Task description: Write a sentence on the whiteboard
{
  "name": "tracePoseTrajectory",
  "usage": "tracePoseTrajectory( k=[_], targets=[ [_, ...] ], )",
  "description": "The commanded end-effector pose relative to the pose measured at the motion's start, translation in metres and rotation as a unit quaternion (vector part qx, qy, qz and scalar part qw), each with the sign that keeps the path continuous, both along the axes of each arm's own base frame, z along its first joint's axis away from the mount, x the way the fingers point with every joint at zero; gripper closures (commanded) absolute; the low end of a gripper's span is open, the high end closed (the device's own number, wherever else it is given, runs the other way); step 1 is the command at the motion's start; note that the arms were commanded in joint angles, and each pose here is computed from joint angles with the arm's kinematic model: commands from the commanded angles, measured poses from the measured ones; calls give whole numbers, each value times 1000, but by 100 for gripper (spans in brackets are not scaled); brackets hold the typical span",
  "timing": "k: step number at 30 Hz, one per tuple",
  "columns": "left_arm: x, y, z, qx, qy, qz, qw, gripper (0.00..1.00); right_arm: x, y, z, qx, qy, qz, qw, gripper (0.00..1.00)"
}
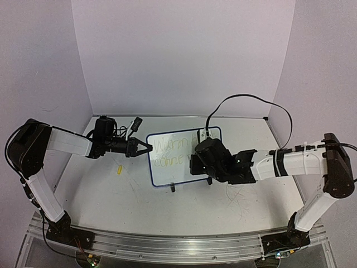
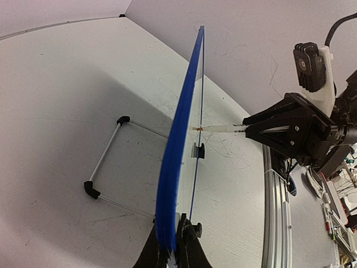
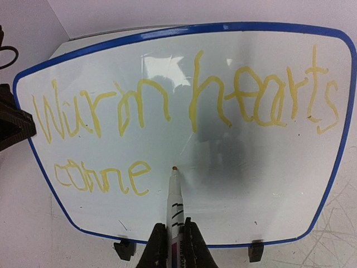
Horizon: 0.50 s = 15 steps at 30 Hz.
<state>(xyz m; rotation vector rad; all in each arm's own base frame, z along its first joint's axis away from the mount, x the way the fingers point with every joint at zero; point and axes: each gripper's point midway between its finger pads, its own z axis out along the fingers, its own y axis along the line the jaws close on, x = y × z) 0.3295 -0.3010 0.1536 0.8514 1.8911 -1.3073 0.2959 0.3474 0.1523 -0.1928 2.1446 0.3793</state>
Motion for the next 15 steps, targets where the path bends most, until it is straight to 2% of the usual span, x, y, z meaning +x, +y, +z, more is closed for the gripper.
tracePoseTrajectory(
  k=[1, 15],
  targets=[
    [23, 7, -26, 57, -18, 57, 997, 100, 10, 9, 9, 5, -11, -4, 1000, 100],
    [23, 6, -27, 57, -17, 55, 997, 100, -6, 9, -15, -2, 34, 17, 999, 100]
  ],
)
